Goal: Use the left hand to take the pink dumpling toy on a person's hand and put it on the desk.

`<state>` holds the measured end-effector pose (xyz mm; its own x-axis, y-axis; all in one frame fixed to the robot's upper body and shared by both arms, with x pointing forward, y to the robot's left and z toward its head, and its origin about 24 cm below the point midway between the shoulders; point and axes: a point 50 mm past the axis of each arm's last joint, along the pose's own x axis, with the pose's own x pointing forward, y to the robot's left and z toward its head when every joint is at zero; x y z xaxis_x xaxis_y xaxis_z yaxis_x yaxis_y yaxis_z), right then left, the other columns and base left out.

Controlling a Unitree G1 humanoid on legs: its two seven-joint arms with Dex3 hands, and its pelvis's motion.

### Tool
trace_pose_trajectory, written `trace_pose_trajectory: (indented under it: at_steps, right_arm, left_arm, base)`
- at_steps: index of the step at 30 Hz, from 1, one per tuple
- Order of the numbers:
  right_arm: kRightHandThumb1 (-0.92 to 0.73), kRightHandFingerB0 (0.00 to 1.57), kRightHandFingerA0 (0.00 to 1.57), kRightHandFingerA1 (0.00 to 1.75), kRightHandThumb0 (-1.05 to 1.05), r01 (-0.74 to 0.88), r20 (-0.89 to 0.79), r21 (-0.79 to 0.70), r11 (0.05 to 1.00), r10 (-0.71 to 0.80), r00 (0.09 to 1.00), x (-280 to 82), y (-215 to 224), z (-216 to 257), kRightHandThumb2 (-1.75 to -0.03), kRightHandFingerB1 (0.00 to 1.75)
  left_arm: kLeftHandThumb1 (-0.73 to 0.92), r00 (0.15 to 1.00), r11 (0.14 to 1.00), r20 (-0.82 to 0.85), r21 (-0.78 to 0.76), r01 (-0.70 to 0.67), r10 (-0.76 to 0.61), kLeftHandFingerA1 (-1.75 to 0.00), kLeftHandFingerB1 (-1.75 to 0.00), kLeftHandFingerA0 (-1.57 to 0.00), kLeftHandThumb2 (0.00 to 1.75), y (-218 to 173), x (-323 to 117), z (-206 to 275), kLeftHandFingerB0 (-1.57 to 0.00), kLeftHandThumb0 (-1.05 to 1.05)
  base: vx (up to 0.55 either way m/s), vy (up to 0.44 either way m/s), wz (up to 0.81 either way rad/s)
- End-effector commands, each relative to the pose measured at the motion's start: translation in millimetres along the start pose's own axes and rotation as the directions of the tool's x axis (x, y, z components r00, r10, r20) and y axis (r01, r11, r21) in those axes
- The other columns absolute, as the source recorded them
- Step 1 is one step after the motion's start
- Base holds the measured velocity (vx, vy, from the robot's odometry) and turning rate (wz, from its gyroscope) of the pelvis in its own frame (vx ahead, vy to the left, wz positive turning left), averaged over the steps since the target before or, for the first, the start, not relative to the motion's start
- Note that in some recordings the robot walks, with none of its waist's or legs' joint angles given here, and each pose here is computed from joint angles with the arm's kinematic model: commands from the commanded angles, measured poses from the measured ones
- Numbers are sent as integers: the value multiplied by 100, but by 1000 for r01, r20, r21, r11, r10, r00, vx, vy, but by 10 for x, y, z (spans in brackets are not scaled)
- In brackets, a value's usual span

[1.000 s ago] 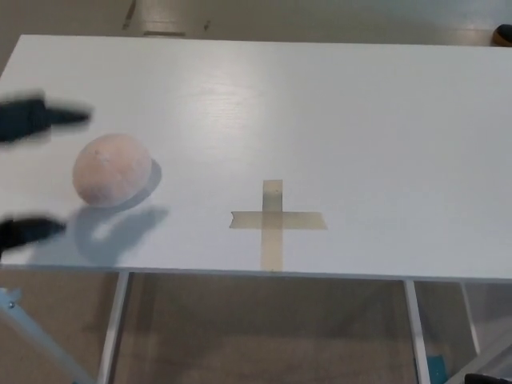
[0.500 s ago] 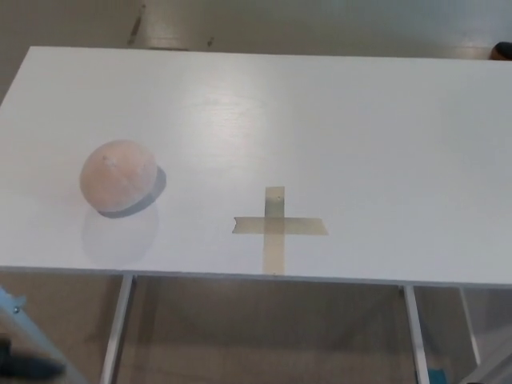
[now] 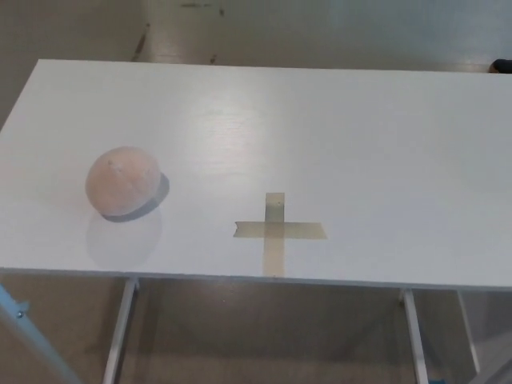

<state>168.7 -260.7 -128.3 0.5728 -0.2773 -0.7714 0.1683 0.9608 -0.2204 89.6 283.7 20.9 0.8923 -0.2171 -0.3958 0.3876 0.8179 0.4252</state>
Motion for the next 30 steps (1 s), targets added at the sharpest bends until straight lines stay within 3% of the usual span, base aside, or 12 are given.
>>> trace_pose_trajectory:
  at_steps: [1,4,9,11,12,13,14,15,16,27,28,30]
  right_arm:
    - [-67,44,62,46,-20,12,-23,-15,1000,-12,1000,-30,45,-128,-59,39]
    - [-67,43,61,45,-20,7,-22,-23,1000,-7,1000,-33,60,-135,-59,39]
    - [-67,43,61,45,-20,3,-21,-19,1000,-3,1000,-46,61,-172,-59,39]
    - [-67,43,61,45,-20,4,-23,-19,1000,-4,1000,-48,58,-181,-59,39]
    - [-67,45,61,45,-20,3,-19,-18,1000,-3,1000,-44,65,-164,-59,40]
    - [-67,45,61,45,-20,2,-16,-18,1000,-2,1000,-40,70,-151,-59,40]
    - [-67,45,60,45,-20,1,-10,-19,1000,-2,1000,-32,69,-120,-59,40]
    - [-67,45,60,45,-20,1,-6,-20,1000,-1,1000,-27,67,-99,-59,40]
    - [-67,45,60,45,-20,1,1,-18,1000,-1,1000,-16,74,-58,-59,40]
    - [-67,46,60,45,-20,0,32,5,1000,0,999,15,83,84,-59,40]
    - [-67,46,60,45,-20,0,33,4,1000,0,999,15,83,86,-59,40]
    - [-67,46,60,45,-20,0,36,2,1000,0,999,18,79,99,-59,40]
  left_arm:
    - [61,909,998,-412,22,-52,56,-37,-35,-46,58,-31,722,-593,-42,-49]
    - [50,837,990,-539,-31,-134,97,-54,-45,-41,87,18,968,-797,-27,-55]
    - [57,727,982,-674,-15,-190,131,-53,-43,-36,95,-38,941,-1065,-18,-58]
    - [57,704,983,-699,-4,-185,130,-53,-43,-36,95,-81,898,-1127,-18,-58]
    - [74,704,983,-698,-4,-185,130,-35,-31,-38,63,-83,895,-1132,-28,-62]
    - [74,704,983,-698,-3,-186,131,-35,-31,-38,63,-85,894,-1136,-28,-62]
    - [62,712,984,-692,-8,-175,121,-54,-44,-35,100,-82,896,-1135,-16,-56]
    - [62,717,986,-688,-12,-167,114,-54,-44,-35,100,-79,899,-1134,-16,-56]
    - [80,726,988,-679,-9,-153,106,-36,-31,-38,67,-57,913,-1119,-28,-63]
    - [84,733,993,-677,-17,-117,74,-34,-31,-37,66,49,929,-1117,-30,-61]
    - [66,732,992,-677,-22,-123,76,-53,-44,-35,102,49,932,-1118,-17,-58]
    - [66,733,991,-676,-25,-130,79,-54,-44,-36,102,51,951,-1112,-18,-58]
  base:
    - [0,0,0]
    - [0,0,0]
    - [0,0,0]
    - [0,0,0]
    - [0,0,0]
    - [0,0,0]
    - [0,0,0]
    - [0,0,0]
    - [0,0,0]
    - [0,0,0]
    - [0,0,0]
    - [0,0,0]
